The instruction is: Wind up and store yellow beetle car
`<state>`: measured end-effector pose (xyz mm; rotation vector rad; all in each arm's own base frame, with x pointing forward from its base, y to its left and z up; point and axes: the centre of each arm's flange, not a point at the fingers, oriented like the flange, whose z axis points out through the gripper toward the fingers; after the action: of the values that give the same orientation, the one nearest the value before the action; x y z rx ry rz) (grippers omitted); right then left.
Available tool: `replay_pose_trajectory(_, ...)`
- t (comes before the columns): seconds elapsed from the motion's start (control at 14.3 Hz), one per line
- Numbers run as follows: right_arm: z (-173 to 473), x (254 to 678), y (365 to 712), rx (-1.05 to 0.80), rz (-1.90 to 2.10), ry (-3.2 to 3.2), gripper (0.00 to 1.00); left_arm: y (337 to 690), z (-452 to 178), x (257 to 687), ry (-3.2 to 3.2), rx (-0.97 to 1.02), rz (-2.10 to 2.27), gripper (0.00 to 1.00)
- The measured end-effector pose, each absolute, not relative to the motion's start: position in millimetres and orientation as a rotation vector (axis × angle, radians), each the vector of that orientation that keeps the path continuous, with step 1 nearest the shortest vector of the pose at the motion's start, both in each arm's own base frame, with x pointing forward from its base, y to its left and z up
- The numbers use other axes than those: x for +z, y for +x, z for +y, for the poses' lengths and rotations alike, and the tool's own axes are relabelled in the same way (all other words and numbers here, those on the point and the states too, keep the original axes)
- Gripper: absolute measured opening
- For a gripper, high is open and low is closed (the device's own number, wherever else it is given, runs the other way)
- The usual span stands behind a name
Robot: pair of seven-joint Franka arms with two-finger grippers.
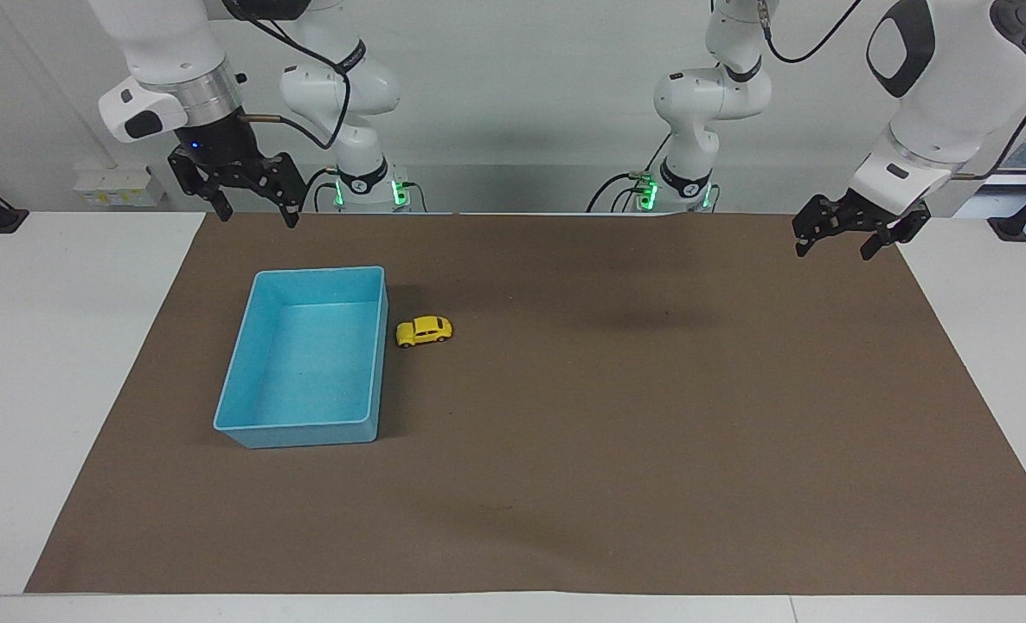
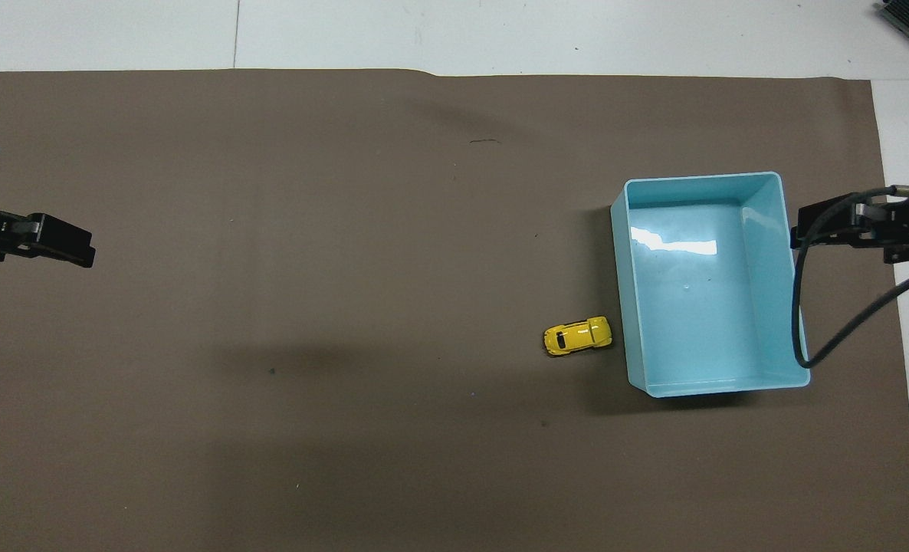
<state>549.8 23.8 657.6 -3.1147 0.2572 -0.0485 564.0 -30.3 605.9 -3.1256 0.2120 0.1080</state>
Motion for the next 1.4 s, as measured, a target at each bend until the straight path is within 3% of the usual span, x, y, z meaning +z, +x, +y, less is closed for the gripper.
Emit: replay_pose_trajectory(1.4,17.6,657.6,550.1,-0.049,0.269,-3.113,1.00,564.1,-28.8,605.9,-3.126,0.108,0.208,1.00)
